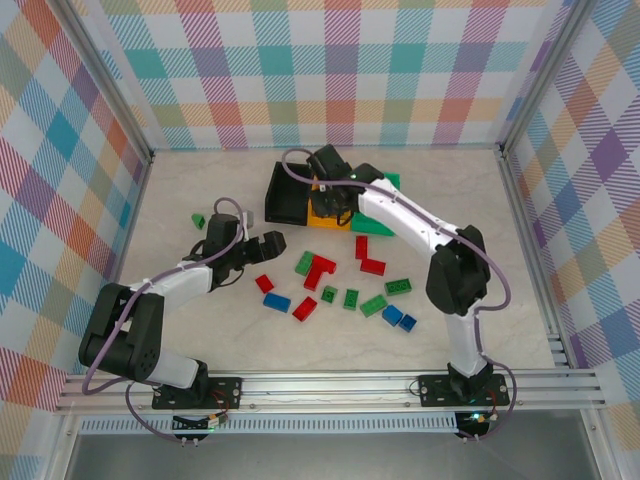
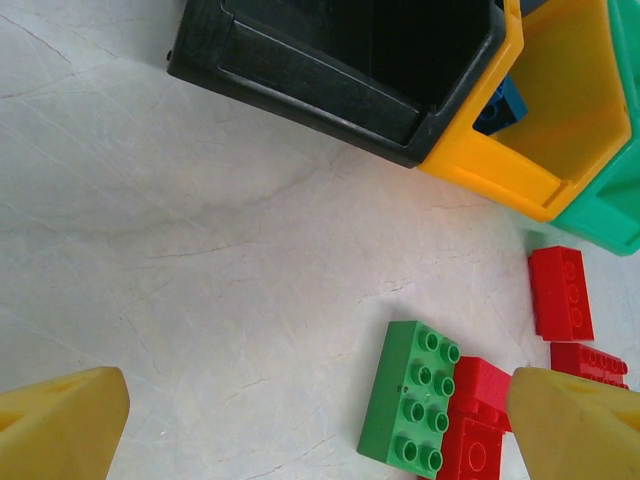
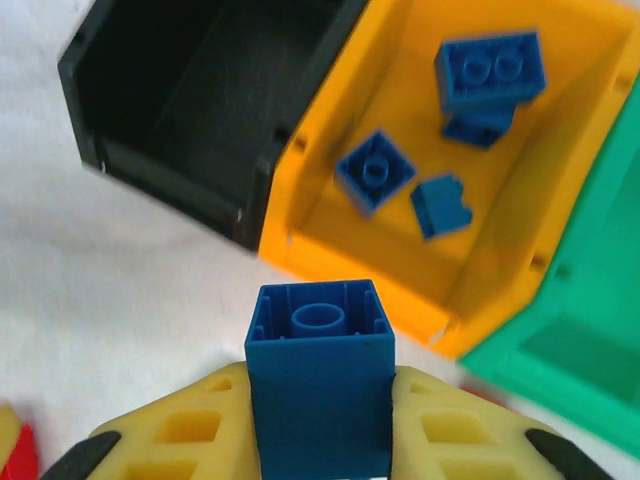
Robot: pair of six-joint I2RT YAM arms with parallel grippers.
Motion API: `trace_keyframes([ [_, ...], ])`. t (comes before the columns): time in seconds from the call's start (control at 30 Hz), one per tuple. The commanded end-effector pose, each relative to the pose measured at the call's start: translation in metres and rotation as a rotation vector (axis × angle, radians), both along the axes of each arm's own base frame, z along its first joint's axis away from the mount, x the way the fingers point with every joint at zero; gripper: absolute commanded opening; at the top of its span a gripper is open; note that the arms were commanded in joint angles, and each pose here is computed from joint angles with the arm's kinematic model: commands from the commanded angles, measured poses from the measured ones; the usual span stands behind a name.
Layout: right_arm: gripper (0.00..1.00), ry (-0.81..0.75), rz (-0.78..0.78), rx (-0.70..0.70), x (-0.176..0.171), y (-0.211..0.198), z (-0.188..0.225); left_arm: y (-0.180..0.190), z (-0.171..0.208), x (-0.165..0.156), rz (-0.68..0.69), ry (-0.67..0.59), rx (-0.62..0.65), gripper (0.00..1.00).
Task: Sort the legos into containers by color
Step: Place the lego in the container, then pick up the lego from the bottom-center of the table.
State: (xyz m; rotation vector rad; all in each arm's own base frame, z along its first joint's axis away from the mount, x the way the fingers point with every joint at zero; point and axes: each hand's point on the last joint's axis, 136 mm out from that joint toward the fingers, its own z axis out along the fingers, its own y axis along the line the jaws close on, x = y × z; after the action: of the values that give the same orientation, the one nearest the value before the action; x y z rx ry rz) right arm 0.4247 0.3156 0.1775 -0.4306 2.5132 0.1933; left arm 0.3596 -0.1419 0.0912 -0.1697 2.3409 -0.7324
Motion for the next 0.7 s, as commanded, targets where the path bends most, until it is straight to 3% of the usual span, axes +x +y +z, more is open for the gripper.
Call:
trace_keyframes([
  [0.0,0.36,0.035,-0.006,-0.064,0.017,-0.006,-0.024,0.007,0.004,0.002,0.029,-0.017,-0.019,0.97],
  [0.07,0.5,0.047,0.013,-0.035,0.017,0.003,-0.022,0.007,0.005,0.002,0.029,-0.018,-0.022,0.97],
  [0.1,0.52,0.047,0.017,-0.028,0.014,0.007,-0.022,0.008,0.005,0.003,0.031,-0.021,-0.021,0.97],
  [0.3,0.55,0.079,0.048,-0.046,-0.016,0.008,-0.042,0.008,0.005,0.002,0.034,-0.016,-0.03,0.97],
  [0.67,0.58,0.219,0.306,-0.002,-0.131,0.057,-0.068,0.013,0.009,0.001,0.057,-0.025,-0.043,0.97],
])
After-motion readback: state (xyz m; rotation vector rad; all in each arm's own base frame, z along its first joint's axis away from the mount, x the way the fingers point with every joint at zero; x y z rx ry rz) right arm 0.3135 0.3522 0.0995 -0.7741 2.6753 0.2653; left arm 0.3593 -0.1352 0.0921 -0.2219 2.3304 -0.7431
